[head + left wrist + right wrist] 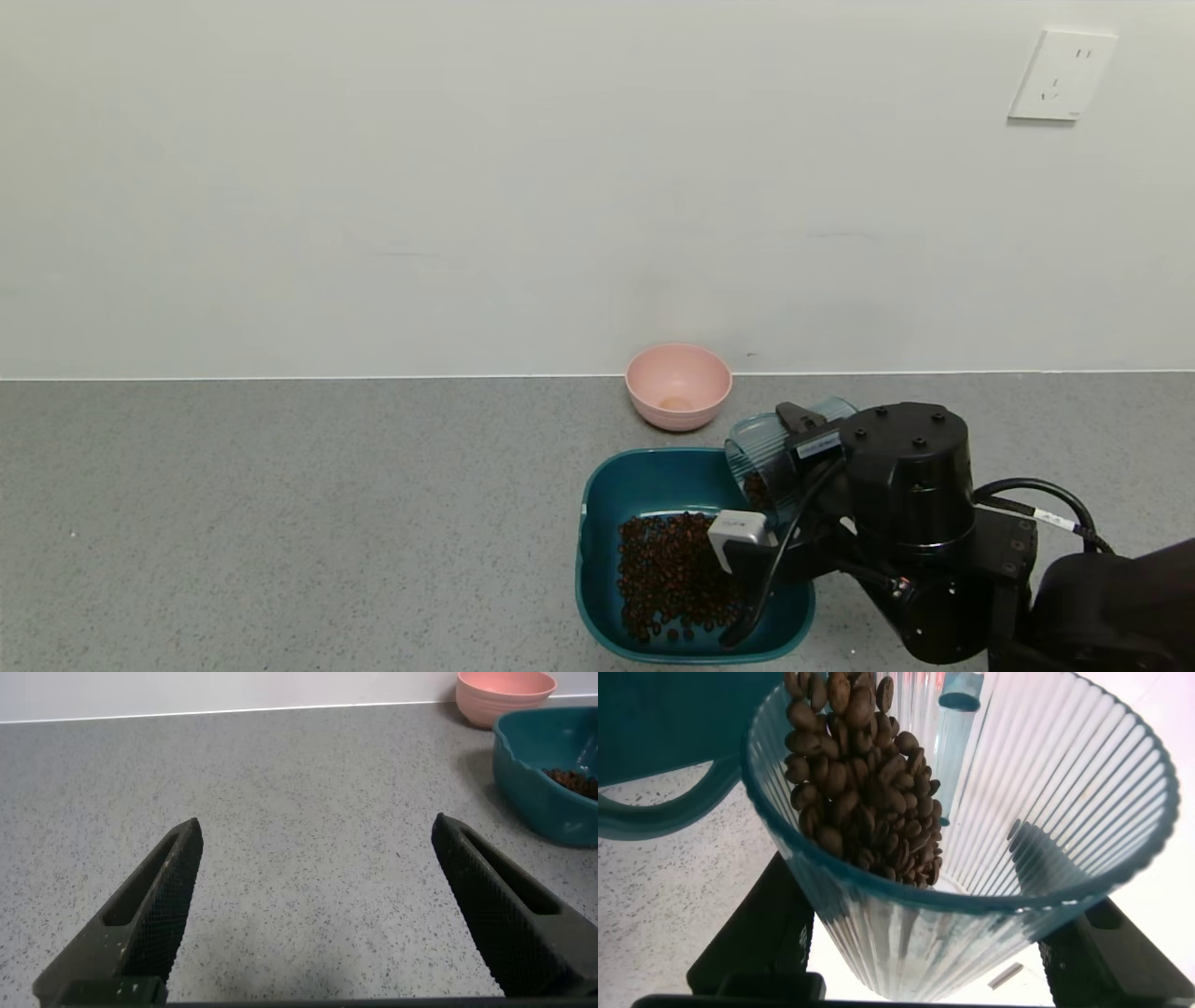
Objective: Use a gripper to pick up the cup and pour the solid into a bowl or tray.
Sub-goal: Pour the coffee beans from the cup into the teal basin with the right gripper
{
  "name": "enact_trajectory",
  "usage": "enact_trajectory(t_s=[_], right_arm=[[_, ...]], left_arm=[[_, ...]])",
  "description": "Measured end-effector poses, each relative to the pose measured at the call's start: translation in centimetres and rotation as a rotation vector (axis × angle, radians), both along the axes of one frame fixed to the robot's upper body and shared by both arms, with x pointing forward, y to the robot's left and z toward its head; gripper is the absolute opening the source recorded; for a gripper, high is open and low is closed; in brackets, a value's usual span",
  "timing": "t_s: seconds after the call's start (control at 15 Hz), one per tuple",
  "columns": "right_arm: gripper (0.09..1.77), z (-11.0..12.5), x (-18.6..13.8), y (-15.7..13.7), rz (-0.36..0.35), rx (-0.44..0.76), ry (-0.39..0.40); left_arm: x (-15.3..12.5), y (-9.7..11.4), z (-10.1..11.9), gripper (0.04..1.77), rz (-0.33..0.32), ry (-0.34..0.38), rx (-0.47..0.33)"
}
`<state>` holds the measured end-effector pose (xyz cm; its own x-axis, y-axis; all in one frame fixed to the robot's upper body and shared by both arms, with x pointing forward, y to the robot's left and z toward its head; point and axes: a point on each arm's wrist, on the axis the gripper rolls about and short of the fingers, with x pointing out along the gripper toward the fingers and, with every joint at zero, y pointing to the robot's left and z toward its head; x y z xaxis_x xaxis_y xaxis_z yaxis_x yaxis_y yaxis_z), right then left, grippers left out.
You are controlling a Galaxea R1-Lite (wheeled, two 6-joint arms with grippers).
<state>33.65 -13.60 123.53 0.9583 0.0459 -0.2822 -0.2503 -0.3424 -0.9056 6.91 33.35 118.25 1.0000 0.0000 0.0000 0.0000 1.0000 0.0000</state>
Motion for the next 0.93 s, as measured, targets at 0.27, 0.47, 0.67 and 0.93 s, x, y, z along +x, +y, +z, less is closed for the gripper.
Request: enact_trajectory(t_s=[0.27, 0.47, 0.67, 0.93], right_arm=[[1.36, 0.2, 0.2, -0.5, -0.021, 0.076, -0.01], [1.36, 0.2, 0.2, -0.8, -0.064, 0.203, 0.0], [1.36, -0.1, 0.2, -1.0, -0.113, 0.335, 0.019], [1.36, -0.5, 0.0, -1.6, -0.18, 0.496, 0.036]], left_arm=[[0.0, 0.0, 0.0, 1.76, 0.0, 0.0, 0.0], [0.0, 0.0, 0.0, 1.76, 0.0, 0.0, 0.0], [0.0, 0.0, 0.0, 1.76, 0.0, 0.0, 0.0], [0.0, 0.0, 0.0, 1.76, 0.0, 0.0, 0.0]])
